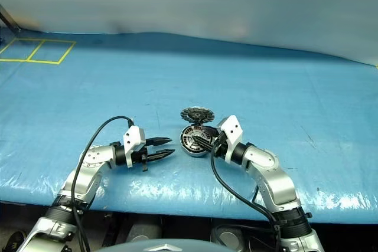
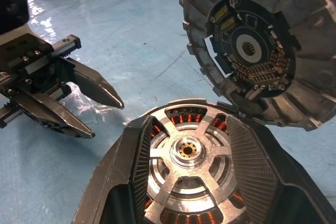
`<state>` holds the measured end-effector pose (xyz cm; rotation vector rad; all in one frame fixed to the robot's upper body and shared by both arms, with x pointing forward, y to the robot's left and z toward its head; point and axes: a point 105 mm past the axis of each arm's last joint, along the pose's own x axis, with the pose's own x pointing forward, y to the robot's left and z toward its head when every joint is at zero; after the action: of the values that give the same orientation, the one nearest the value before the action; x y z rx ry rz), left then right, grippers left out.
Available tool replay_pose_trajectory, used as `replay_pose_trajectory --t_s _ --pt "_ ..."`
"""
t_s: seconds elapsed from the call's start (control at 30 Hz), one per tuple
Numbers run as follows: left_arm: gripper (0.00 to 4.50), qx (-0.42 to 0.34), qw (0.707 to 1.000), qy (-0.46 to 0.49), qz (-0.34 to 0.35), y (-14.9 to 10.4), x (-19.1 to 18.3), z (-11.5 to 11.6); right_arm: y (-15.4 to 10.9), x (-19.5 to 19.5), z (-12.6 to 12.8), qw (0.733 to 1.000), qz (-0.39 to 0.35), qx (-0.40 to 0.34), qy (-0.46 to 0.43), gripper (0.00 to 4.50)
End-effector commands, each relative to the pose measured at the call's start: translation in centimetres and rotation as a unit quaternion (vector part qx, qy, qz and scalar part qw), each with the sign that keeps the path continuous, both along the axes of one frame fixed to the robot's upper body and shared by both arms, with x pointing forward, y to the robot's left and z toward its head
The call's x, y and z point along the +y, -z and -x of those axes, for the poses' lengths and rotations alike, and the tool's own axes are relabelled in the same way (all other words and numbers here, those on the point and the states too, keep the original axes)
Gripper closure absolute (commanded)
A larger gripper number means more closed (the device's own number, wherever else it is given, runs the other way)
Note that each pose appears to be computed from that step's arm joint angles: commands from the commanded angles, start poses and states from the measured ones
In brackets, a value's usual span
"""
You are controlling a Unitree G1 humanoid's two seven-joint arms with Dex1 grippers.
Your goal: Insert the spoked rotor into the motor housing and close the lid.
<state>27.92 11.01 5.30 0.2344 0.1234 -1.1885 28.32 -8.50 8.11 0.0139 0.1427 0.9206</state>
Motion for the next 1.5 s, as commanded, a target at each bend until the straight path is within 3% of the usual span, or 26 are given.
replay_pose_trajectory --t_s 0.03,0.23,0.33,0.47,0.53,0.83,1.2,1.33,1.5 --pt "2.70 -0.016 1.000 0.001 0.003 -0.6 0.1 -0.1 -1.3 -0.4 0.1 1.000 -0.012 -0.020 0.003 2.13" --pt "2.70 -0.016 1.000 0.000 0.003 -0.5 0.1 -0.1 -1.1 0.2 0.3 1.000 -0.002 -0.021 -0.010 2.13" --pt "2.70 -0.020 1.000 -0.004 0.002 -0.5 0.0 -0.3 0.0 0.8 -0.2 0.999 0.044 -0.031 -0.001 2.72" --pt "2.70 -0.020 1.000 -0.005 0.002 -0.4 0.0 -0.3 -0.3 1.7 -0.1 0.999 0.026 -0.031 -0.009 4.09" --pt "2.70 -0.019 1.000 -0.008 0.000 -0.3 0.2 -0.3 -0.1 1.8 -0.1 0.999 0.034 -0.034 -0.011 4.46" --pt "2.70 -0.021 1.000 -0.013 -0.003 -0.3 0.3 -0.4 4.1 0.5 -0.3 0.972 0.226 -0.054 -0.022 4.46" --pt "2.70 -0.020 1.000 -0.011 -0.004 -0.2 0.3 -0.3 5.9 -0.2 0.7 0.950 0.303 -0.054 -0.050 4.46" --pt "2.70 -0.019 1.000 -0.011 -0.005 -0.2 0.4 -0.3 4.8 0.2 0.5 0.966 0.252 -0.050 -0.036 4.46" --pt "2.70 -0.021 1.000 -0.011 -0.005 -0.2 0.4 -0.4 -1.0 1.8 0.6 0.997 0.041 -0.057 -0.022 4.46"
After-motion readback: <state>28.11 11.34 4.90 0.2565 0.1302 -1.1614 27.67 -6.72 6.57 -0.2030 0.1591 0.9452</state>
